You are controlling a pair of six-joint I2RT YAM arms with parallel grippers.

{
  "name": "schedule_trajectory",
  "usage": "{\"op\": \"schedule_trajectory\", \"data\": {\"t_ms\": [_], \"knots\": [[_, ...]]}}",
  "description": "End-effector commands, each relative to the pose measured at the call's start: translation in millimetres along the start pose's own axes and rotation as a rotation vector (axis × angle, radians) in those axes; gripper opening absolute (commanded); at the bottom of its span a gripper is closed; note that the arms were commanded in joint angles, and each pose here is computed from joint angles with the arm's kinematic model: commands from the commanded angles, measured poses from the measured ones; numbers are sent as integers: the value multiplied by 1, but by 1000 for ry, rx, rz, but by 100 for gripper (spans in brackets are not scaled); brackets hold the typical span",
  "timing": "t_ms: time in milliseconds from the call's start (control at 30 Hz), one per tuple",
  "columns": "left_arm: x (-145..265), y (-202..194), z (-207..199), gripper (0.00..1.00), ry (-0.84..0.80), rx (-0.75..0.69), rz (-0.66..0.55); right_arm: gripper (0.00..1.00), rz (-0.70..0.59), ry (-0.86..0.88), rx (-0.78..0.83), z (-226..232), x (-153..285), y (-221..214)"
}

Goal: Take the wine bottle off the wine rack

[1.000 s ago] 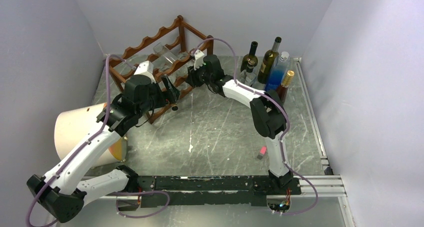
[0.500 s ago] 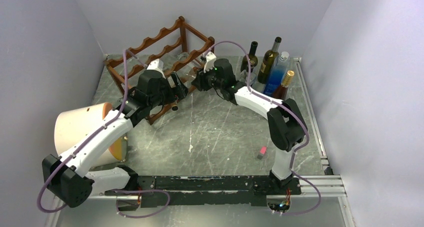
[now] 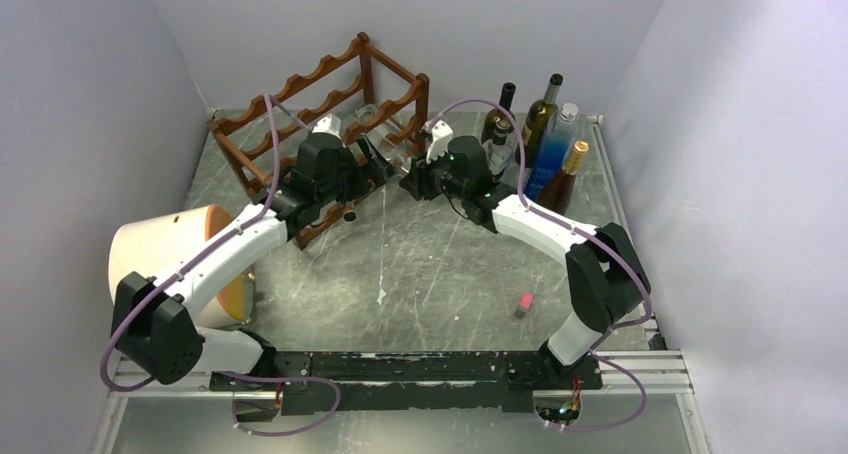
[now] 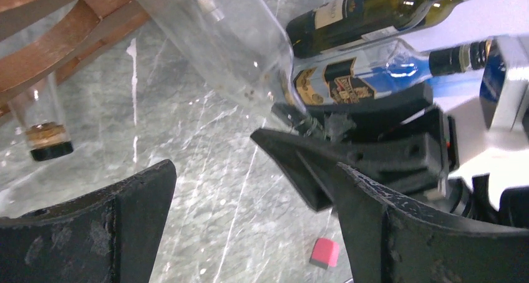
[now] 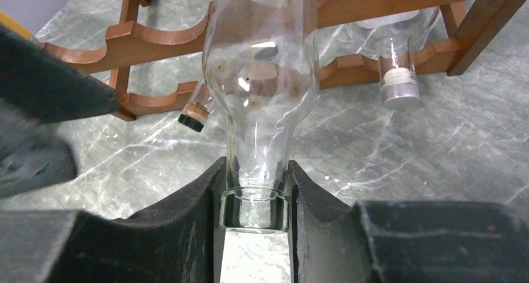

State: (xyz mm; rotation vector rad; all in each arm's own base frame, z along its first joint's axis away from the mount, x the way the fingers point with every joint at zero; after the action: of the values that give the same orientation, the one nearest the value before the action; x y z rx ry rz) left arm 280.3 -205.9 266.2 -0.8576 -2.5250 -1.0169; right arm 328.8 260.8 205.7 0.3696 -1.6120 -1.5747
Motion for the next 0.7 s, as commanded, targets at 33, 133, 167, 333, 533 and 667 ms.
{"op": "schedule_trajectory", "data": {"t_ms": [33,133,167,333,533,667], "knots": [[-26,14,-18,98,-47,72,-74,0,-76,77,26,11,9,12],[-46,20,-23,98,6,62,-93,0,-78,77,56,11,14,11],[-53,20,-22,98,33,70,-96,0,-88,80,65,10,16,11],[-76,19,-13,98,157,105,-137,0,-117,99,96,11,20,11],[-92,22,-14,98,267,77,-209,0,-132,123,116,14,24,4],[-99,18,-17,94,285,64,-225,0,-144,111,130,14,30,3]]}}
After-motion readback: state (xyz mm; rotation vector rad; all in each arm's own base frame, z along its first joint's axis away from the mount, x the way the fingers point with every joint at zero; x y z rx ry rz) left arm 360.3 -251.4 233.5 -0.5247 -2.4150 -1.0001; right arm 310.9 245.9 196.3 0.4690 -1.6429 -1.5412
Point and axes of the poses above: each gripper's point midway between its finger pads, its own x axis back along the fingers, its own z axis along the line the jaws close on, y = z × x, the point moved 8 cm from there along x, back along the fingers, and after that the axes turned 6 degrees about x, right-handed, at the moved point
